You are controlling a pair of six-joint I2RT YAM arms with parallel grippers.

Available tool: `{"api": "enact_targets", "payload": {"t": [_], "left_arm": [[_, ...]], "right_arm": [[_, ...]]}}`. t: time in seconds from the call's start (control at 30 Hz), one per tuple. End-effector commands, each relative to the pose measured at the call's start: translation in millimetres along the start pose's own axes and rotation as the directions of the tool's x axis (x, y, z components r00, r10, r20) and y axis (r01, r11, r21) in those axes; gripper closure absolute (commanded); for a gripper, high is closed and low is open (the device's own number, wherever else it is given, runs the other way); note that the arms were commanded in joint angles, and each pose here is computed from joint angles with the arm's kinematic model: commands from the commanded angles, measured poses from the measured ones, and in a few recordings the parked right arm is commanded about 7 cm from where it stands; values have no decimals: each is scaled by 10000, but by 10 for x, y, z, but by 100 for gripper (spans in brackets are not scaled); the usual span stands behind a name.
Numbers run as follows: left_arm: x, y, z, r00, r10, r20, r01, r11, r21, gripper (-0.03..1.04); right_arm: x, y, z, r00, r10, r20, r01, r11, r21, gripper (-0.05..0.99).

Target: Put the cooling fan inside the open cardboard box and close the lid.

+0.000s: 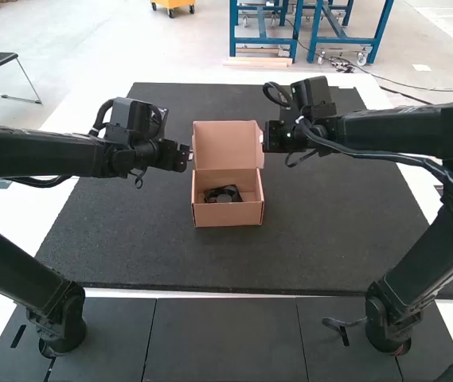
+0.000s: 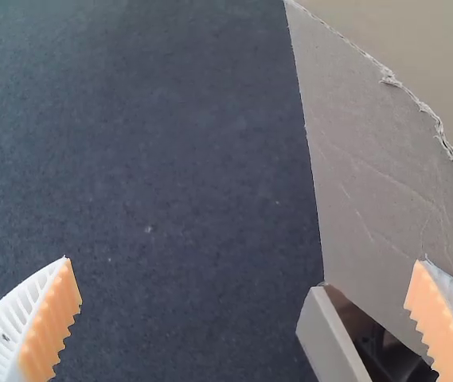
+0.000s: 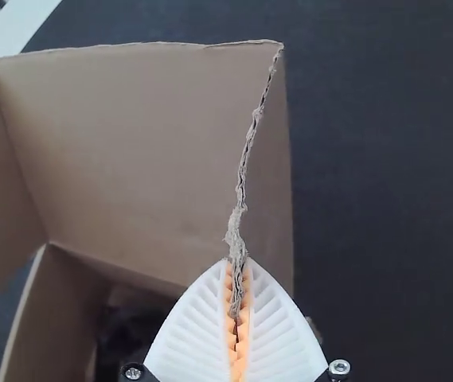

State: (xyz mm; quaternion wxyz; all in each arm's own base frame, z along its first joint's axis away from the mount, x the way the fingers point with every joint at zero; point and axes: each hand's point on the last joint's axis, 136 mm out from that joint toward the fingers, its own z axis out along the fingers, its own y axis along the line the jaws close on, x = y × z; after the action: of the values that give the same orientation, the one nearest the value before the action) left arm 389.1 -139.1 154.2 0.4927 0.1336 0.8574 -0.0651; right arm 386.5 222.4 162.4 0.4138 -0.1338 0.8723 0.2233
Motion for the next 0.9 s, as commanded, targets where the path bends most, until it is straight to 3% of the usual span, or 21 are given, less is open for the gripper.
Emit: {"api": "enact_targets", "payload": {"t": [0.0,0.23,0.87], "left_arm": [[-232,-73,2,9990,-47,455,34,9996,270,5],[-202,-109,-2,9995,-51,327,35,9988,482,5],[-39,-168,-65,9997,14,-264,9,9963,863,5]], "right_arm": [[-185,278,-170,9989,57,459,-19,9965,-831,95],[17,383,-148,9999,35,-164,-53,9939,-1106,95],[455,319,-133,9882,-60,-1531,-70,9964,-841,95]]}}
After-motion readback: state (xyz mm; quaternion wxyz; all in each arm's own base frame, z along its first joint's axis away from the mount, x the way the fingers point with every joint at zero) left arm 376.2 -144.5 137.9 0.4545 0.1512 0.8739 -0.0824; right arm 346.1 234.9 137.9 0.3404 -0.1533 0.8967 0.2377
